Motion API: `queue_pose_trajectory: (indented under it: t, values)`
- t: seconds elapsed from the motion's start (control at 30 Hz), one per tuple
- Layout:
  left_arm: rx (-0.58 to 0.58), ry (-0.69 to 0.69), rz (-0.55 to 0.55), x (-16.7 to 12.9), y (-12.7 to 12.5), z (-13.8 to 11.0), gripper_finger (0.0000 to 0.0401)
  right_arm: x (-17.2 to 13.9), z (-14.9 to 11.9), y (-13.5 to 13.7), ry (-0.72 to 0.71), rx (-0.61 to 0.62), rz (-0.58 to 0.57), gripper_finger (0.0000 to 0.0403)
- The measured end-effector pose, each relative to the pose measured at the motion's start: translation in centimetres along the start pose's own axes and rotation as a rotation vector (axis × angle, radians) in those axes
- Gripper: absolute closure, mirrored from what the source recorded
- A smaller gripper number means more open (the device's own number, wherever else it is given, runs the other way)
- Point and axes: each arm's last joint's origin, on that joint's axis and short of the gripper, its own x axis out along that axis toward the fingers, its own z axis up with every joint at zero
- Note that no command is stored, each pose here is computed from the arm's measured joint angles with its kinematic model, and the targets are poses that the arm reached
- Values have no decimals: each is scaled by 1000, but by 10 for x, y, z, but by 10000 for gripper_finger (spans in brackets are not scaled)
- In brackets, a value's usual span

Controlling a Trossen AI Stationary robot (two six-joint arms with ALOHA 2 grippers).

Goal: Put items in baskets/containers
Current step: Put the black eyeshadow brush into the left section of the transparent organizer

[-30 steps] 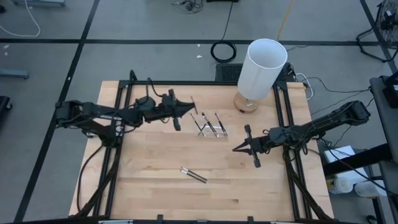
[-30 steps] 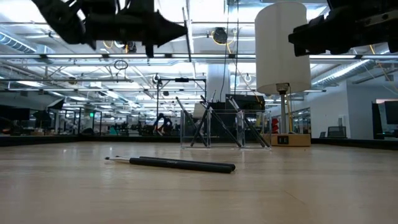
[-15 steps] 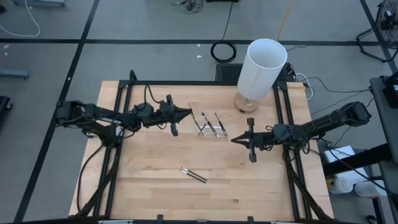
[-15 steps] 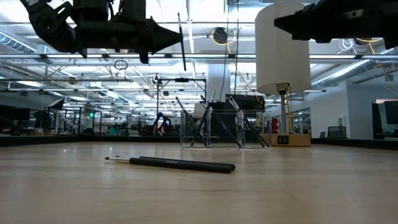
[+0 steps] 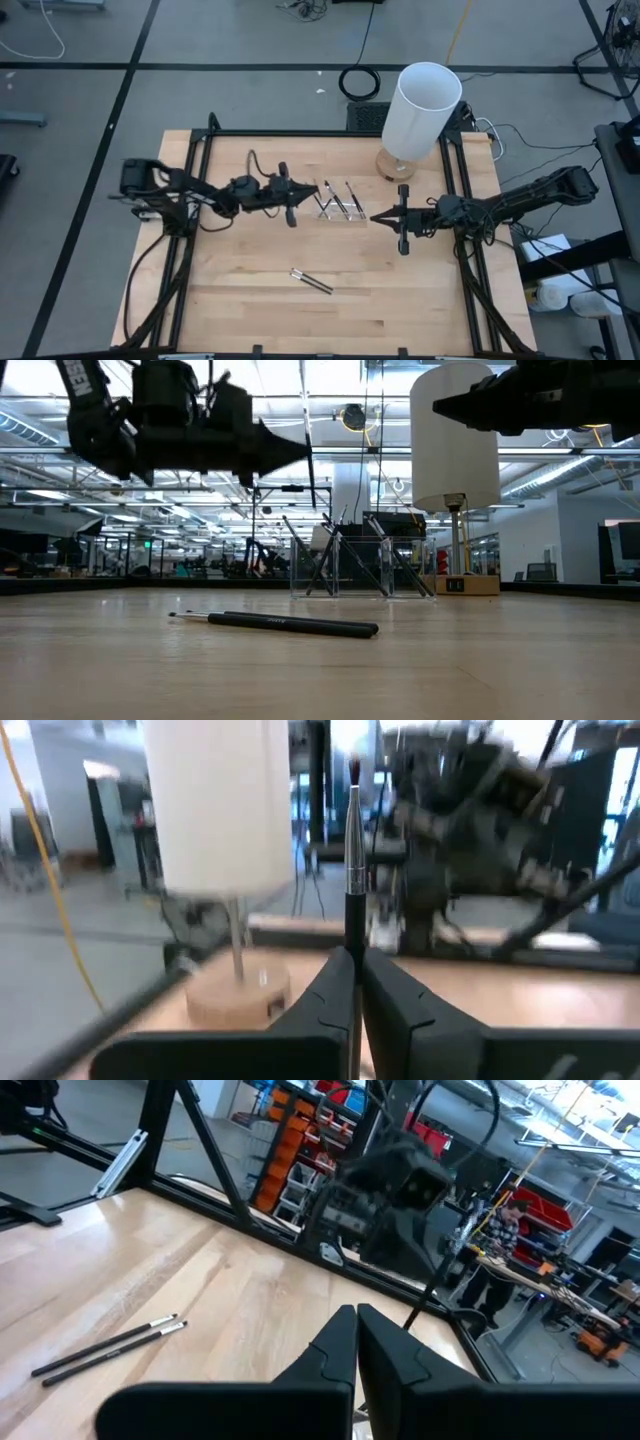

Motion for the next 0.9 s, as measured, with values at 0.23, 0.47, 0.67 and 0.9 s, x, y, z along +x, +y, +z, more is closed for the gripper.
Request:
queue_pose_trajectory:
  t: [0.23, 0.47, 0.67, 0.9]
  values:
    - [-45, -77, 2, 4, -3, -21, 392, 0, 1, 0, -8, -2, -1, 403]
    - [-46, -15, 41, 5, -3, -40, 396, 0, 1, 0, -7, 2, 1, 403]
    - [-44, 5, 69, 6, -2, -50, 392, 0, 0, 0, 0, 3, 4, 403]
    - [-44, 65, 110, 7, -2, -69, 388, 0, -1, 1, 4, 3, 7, 403]
